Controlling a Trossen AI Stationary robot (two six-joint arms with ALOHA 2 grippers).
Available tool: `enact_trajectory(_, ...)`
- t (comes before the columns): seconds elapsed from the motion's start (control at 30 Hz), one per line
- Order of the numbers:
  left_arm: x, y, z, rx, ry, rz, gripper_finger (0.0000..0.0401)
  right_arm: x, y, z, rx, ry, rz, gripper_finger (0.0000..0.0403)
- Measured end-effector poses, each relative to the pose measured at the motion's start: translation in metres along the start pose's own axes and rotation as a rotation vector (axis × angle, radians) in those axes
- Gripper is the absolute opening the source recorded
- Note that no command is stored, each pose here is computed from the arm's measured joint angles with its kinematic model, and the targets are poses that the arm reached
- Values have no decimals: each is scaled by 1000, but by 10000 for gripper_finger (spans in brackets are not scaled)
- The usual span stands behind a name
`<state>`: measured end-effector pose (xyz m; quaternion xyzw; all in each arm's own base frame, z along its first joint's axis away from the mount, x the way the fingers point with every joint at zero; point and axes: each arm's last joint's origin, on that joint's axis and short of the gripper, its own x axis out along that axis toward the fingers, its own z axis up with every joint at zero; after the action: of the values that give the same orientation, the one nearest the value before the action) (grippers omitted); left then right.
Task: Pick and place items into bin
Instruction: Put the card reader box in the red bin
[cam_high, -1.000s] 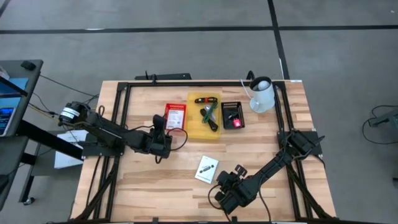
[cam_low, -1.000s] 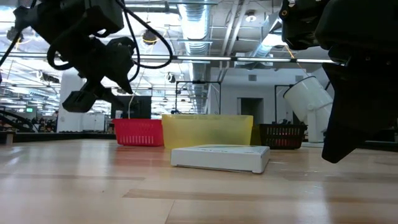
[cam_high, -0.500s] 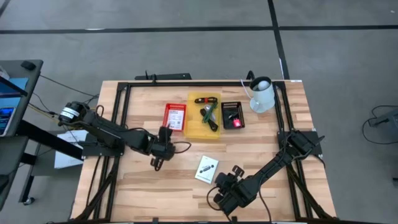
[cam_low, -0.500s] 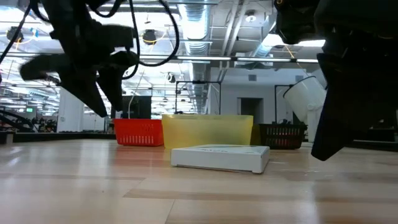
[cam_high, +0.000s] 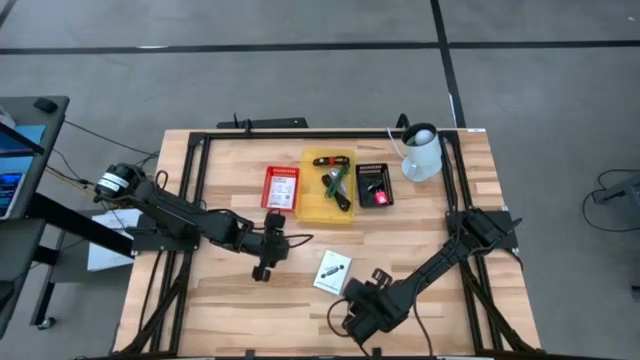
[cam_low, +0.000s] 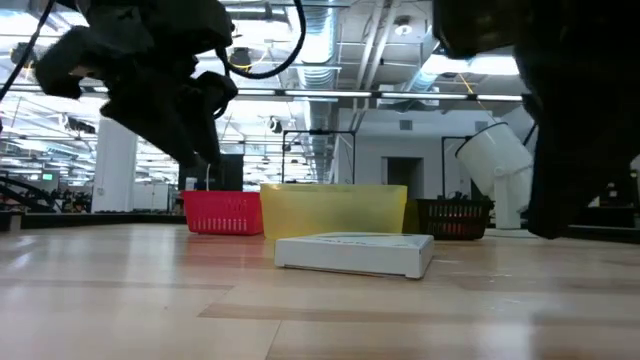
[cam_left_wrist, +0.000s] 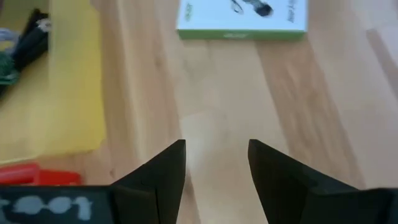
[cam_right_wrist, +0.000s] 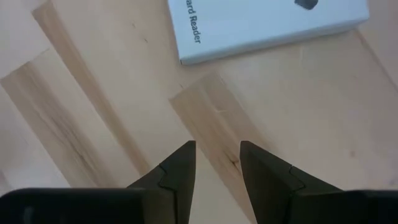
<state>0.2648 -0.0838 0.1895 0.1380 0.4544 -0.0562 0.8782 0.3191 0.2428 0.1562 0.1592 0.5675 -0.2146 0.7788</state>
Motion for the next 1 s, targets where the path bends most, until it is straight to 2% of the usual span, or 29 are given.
enact_trajectory(0.2, 23, -4, 0, -5, 15, 28, 167, 5, -5, 13, 41, 78, 22, 121)
enact_trajectory(0.47, 61, -12, -12, 42, 130, 24, 167, 9, -15, 24, 46, 113, -12, 121)
enact_trajectory(0.77, 69, -14, -5, 29, 54, 29, 167, 14, -27, 38, 21, 139, -53, 121)
enact_trajectory(1.0, 70, -14, -1, 30, 11, 26, 167, 17, -32, 49, -54, 98, -62, 121)
